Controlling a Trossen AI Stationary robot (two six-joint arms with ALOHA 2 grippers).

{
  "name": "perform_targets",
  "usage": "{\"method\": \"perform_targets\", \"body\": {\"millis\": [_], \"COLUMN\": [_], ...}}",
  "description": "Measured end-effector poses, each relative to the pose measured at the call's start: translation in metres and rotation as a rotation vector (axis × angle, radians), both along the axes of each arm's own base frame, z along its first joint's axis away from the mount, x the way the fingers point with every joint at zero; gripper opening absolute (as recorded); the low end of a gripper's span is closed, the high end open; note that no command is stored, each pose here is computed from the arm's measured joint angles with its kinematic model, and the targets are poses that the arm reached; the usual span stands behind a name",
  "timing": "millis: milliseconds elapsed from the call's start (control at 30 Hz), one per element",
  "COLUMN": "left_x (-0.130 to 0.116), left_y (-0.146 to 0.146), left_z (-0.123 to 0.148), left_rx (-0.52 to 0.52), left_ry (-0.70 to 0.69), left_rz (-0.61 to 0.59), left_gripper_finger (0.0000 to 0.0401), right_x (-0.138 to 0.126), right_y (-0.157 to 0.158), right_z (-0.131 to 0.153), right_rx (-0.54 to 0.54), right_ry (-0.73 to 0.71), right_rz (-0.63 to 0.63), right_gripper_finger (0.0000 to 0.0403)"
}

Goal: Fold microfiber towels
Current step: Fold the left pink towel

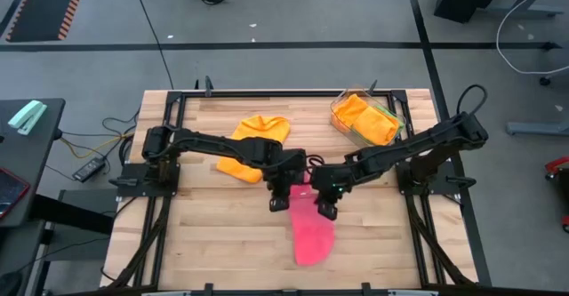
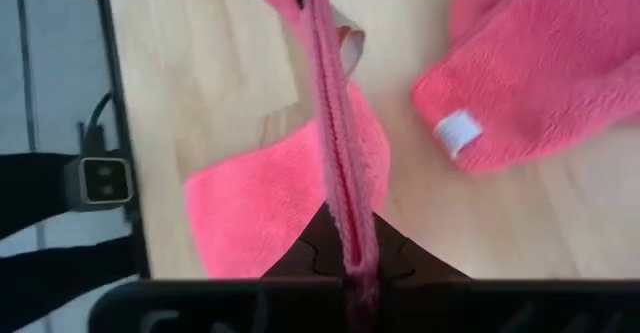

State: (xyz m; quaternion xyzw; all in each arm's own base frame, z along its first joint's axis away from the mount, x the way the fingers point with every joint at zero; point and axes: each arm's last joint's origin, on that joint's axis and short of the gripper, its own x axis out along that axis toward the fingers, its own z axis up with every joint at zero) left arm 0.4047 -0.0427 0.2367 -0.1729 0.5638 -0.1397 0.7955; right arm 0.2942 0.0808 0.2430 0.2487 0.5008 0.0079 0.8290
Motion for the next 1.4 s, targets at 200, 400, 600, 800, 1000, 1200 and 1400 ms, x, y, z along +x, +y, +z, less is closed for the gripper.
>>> {"method": "perform_targets", "body": {"millis": [200,400,600,800,1000,1200,1400], "left_x": [-0.003,-0.006,-0.006,-0.005,-0.007,-0.005,-0.004], "left_y": [0.002,0.019,0.015,0.015,0.019,-0.024,-0.067], "left_z": [-0.003,0.001,-0.005,-0.011,-0.013,-0.009,-0.004], "left_rx": [0.089,0.153,0.208,0.341,0.252,0.212,0.151], "left_ry": [-0.002,0.018,0.034,-0.006,0.026,-0.053,-0.14], "left_rz": [-0.032,-0.039,-0.059,-0.125,-0.022,-0.102,-0.102], "left_gripper_finger": [0.0019,0.0007,0.0026,0.0008,0.003,0.0008,0.0032], "right_x": [0.001,0.005,0.007,0.01,0.008,0.001,-0.014], "right_y": [-0.006,-0.017,-0.022,-0.028,-0.023,0.006,0.045], "right_z": [-0.011,-0.006,-0.014,-0.024,-0.024,-0.023,-0.023], "right_rx": [-0.16,-0.329,-0.441,-0.619,-0.648,-0.686,-0.662], "right_ry": [-0.069,-0.11,-0.099,-0.083,-0.09,-0.127,-0.168], "right_rz": [-0.003,0.012,0.106,0.138,0.195,0.396,0.504], "right_gripper_finger": [0.0005,0.0005,0.0005,0.0009,0.0013,0.0014,0.0015]}}
